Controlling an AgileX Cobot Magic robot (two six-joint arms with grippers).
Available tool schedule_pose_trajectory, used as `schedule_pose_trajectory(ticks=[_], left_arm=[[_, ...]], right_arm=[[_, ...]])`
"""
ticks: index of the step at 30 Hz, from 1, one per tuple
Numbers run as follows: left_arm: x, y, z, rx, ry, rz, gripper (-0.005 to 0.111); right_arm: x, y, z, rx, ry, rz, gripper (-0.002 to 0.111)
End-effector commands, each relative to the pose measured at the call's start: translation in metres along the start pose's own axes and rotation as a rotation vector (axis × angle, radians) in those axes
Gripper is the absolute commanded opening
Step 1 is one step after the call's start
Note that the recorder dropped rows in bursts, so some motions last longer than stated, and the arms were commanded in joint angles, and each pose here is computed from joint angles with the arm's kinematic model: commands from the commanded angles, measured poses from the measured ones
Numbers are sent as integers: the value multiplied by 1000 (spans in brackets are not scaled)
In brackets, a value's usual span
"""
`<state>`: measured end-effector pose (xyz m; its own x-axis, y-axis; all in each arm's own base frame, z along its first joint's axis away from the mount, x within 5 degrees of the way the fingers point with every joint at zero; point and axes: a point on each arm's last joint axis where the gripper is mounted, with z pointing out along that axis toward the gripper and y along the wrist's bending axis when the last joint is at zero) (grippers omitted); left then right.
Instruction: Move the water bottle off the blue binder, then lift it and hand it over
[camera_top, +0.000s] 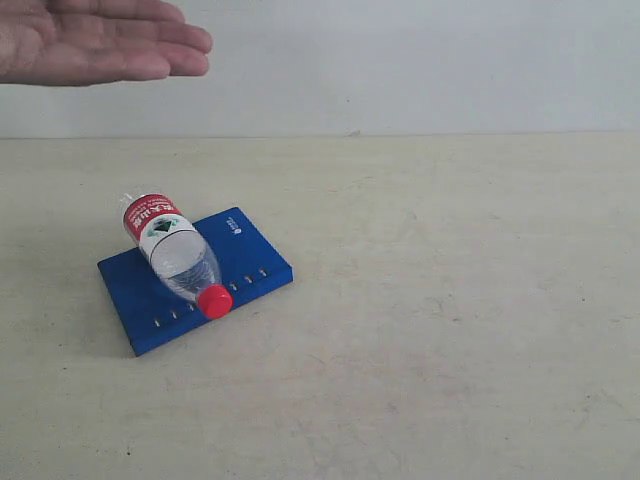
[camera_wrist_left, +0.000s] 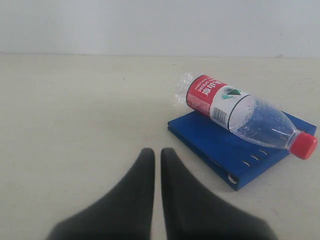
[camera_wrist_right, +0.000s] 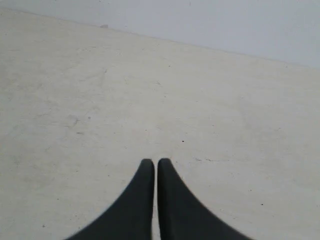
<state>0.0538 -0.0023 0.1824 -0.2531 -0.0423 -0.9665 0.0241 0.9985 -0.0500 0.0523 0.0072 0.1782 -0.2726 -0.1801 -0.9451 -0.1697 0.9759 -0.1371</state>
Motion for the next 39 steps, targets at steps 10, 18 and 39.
schedule_pose_trajectory(ticks=[10,18,39], left_arm=[[0,0,0,1,-4,-5,4],[0,0,0,1,-4,-5,4],[0,0,0,1,-4,-5,4]], right_arm=[[-2,-7,-1,81,-2,-389,0],[-23,-5,-4,66,-254,-98,0],[-191,-22,-16,-66,-378,325,0]])
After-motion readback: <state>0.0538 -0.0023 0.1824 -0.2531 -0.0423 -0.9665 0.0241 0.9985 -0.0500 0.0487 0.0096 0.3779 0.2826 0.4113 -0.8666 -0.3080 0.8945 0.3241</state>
